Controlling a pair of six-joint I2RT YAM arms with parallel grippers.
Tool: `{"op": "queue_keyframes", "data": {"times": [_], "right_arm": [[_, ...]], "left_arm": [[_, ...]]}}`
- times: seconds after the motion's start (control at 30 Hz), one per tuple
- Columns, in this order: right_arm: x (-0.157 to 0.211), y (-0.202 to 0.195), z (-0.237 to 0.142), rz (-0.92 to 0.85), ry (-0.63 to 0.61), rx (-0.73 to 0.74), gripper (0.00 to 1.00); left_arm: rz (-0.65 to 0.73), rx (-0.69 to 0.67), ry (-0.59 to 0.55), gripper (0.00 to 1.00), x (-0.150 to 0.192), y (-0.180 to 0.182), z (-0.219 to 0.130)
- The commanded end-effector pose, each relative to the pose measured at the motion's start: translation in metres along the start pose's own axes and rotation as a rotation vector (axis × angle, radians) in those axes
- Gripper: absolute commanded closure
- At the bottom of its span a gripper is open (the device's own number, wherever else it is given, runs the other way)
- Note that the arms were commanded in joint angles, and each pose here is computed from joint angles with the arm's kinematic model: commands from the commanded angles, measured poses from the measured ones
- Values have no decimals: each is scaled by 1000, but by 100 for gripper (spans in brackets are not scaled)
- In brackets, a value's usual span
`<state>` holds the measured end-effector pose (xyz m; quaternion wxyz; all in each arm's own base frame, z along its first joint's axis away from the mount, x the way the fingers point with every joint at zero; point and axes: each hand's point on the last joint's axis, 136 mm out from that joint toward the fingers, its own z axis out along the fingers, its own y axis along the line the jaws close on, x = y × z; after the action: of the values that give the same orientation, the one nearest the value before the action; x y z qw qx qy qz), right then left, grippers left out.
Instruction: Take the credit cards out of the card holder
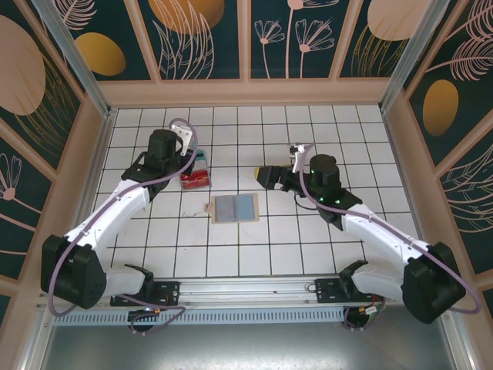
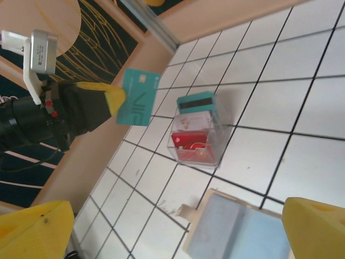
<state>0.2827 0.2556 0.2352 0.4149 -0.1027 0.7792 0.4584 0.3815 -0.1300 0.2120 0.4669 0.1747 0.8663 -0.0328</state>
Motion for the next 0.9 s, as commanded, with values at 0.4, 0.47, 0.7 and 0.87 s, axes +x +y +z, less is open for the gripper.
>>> {"op": "queue_keyframes", "data": {"times": [0.4, 0.47, 0.7, 0.87], "right_arm": [[-26, -5, -21, -254, -118, 98, 1], [-26, -5, -21, -253, -119, 100, 1], [-23, -9, -21, -242, -113, 114, 1], [-28, -22, -23, -223, -124, 151, 1]], "left_arm": [[736, 16, 104, 100, 11, 1, 43], [800, 37, 152, 100, 24, 0, 52], [909, 37, 201, 100, 42, 3, 69], [957, 27, 216, 100, 53, 5, 79]]}}
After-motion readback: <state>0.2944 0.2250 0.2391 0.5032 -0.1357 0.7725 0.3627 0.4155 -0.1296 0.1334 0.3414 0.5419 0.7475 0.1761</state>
